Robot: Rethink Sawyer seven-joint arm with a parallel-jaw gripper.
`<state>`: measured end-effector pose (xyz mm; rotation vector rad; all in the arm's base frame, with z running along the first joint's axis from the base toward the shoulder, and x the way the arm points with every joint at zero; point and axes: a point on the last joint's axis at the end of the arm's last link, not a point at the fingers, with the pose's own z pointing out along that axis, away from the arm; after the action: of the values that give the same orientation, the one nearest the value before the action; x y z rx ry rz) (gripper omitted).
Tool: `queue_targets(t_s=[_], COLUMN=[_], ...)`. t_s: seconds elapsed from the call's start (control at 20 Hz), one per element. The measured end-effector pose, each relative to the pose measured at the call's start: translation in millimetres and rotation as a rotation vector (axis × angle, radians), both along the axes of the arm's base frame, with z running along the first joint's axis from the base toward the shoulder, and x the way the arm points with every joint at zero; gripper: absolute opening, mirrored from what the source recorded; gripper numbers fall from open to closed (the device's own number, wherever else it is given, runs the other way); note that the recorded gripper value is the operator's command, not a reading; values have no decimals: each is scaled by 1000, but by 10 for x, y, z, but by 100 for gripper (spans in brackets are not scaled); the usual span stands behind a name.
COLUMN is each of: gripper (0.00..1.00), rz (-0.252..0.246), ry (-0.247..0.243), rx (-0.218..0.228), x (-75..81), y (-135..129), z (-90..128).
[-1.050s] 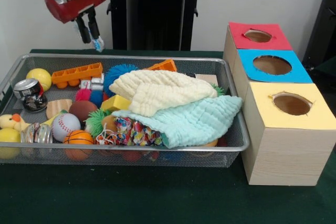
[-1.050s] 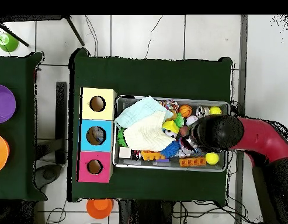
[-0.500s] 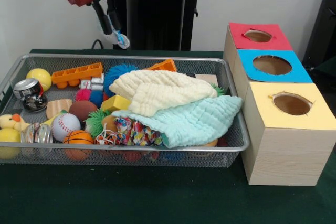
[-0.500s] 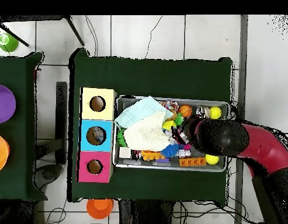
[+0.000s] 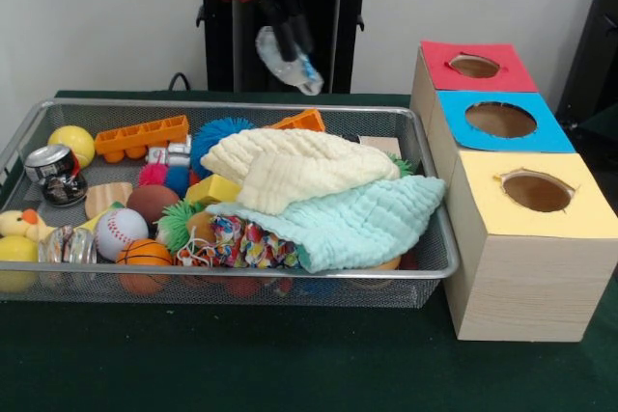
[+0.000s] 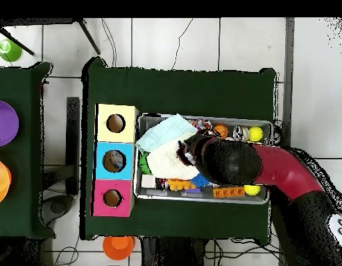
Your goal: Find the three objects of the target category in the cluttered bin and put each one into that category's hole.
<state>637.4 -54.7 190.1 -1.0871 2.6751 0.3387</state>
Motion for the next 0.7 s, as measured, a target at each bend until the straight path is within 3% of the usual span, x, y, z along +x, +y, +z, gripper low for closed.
queue_targets(t_s=[0.45,0.7], gripper=[0,0], rz=[89,114], ry=[-85,-100], rx=[13,20], x=[115,85], y=[1104,1514], z=[138,179])
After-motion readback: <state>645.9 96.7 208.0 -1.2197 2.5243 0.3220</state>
